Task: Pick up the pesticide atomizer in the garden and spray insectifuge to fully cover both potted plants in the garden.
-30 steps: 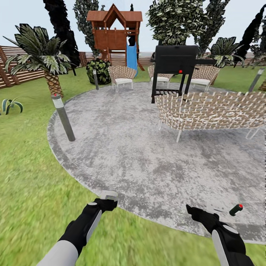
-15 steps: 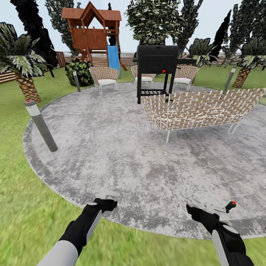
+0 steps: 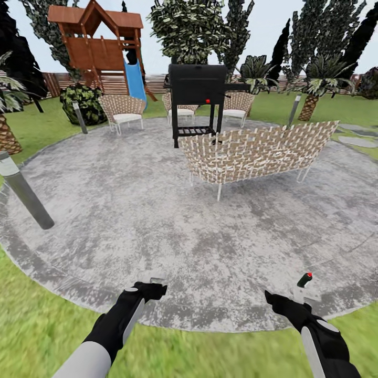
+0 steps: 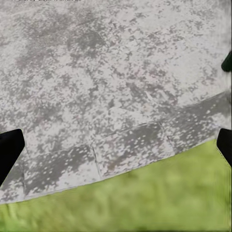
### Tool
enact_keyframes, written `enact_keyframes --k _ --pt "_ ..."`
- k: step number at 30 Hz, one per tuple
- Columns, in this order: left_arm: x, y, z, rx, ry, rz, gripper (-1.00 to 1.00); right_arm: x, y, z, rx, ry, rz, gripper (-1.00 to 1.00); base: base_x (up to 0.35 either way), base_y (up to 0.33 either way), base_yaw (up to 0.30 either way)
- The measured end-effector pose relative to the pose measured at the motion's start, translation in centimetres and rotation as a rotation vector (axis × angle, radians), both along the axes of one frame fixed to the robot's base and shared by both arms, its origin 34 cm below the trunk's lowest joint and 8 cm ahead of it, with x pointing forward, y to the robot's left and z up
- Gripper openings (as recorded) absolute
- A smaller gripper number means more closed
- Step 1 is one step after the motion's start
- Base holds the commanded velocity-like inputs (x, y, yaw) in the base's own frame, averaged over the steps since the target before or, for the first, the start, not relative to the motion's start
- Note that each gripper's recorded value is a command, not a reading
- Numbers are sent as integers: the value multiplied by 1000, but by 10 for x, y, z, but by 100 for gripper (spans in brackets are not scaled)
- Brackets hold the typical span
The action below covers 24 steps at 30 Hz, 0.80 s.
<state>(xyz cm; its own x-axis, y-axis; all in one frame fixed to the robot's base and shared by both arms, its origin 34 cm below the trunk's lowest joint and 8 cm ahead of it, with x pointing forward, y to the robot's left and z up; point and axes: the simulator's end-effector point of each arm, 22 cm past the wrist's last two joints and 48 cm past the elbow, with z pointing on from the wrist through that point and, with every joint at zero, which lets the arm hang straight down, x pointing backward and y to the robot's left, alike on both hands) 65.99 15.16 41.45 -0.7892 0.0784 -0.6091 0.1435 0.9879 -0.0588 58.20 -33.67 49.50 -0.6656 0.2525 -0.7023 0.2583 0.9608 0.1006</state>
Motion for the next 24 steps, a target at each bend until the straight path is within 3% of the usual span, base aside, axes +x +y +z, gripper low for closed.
enact_keyframes --k 24 --pt "0 0 0 0 0 -1 100 0 0 0 0 0 0 100 0 0 -272"
